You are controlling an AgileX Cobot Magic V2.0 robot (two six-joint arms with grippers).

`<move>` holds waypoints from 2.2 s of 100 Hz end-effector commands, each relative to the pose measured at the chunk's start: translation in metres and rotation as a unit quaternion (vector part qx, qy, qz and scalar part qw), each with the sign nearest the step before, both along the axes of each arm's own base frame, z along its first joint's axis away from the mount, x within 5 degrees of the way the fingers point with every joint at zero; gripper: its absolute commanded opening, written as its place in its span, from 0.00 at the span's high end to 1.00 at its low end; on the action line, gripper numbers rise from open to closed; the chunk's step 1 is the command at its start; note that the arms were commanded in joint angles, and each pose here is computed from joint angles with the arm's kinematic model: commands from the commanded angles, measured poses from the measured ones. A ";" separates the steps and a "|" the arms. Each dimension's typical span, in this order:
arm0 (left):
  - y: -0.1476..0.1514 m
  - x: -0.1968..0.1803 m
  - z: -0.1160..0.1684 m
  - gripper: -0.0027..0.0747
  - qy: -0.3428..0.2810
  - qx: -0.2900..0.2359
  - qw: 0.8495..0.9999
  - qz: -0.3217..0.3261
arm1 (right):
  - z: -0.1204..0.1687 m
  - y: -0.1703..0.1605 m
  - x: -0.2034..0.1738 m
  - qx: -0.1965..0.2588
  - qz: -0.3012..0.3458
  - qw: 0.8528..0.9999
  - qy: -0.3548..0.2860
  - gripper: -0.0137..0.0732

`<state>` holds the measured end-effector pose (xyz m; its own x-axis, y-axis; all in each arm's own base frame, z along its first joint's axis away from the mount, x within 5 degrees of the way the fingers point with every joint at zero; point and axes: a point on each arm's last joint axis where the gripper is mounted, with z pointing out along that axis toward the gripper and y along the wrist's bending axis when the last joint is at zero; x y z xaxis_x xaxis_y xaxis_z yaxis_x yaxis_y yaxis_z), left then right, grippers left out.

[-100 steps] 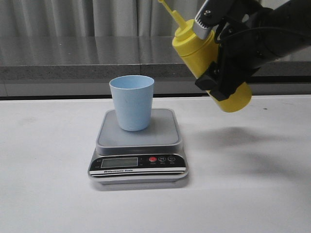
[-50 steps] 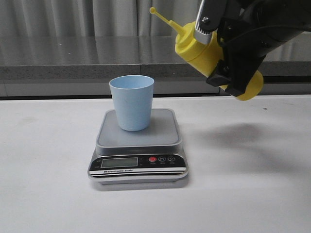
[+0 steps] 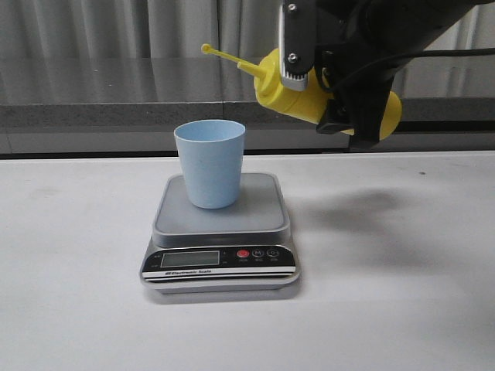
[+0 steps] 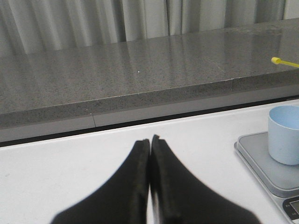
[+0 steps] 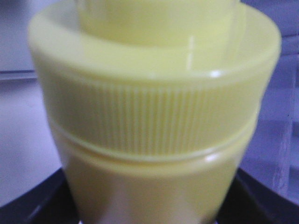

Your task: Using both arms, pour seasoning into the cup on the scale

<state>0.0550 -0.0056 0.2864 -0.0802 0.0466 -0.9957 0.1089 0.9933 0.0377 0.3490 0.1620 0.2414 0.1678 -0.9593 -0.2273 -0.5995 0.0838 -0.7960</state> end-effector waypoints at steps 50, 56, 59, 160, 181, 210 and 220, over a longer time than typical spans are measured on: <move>0.000 0.000 0.015 0.99 -0.048 -0.007 0.999 0.000 | 0.038 0.026 0.015 -0.141 0.036 0.983 -0.111 0.52; 0.000 0.000 0.015 0.99 -0.048 -0.007 0.999 0.000 | 0.037 0.027 0.015 -0.163 0.040 0.979 -0.118 0.52; 0.000 0.000 0.015 0.99 -0.048 -0.007 0.999 0.000 | 0.037 0.028 0.015 -0.173 0.043 0.976 -0.123 0.52; 0.000 0.000 0.015 0.99 -0.048 -0.007 0.999 0.000 | 0.029 0.036 0.016 -0.208 0.039 0.968 -0.135 0.52; 0.000 0.000 0.015 0.99 -0.048 -0.007 0.999 0.000 | 0.029 0.038 0.014 -0.155 0.022 0.981 -0.116 0.52; 0.000 0.000 0.015 0.99 -0.048 -0.007 0.999 0.000 | 0.046 0.038 0.009 0.025 0.026 0.996 -0.077 0.52; 0.000 0.000 0.015 0.99 -0.048 -0.007 0.999 0.000 | 0.055 0.025 0.013 0.100 -0.006 0.993 -0.063 0.52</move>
<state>0.0550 -0.0056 0.2864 -0.0802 0.0466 -0.9957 0.1089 0.9933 0.0377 0.3628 0.1990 0.2528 0.2003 -0.9484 -0.2456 -0.5558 0.0965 -0.8257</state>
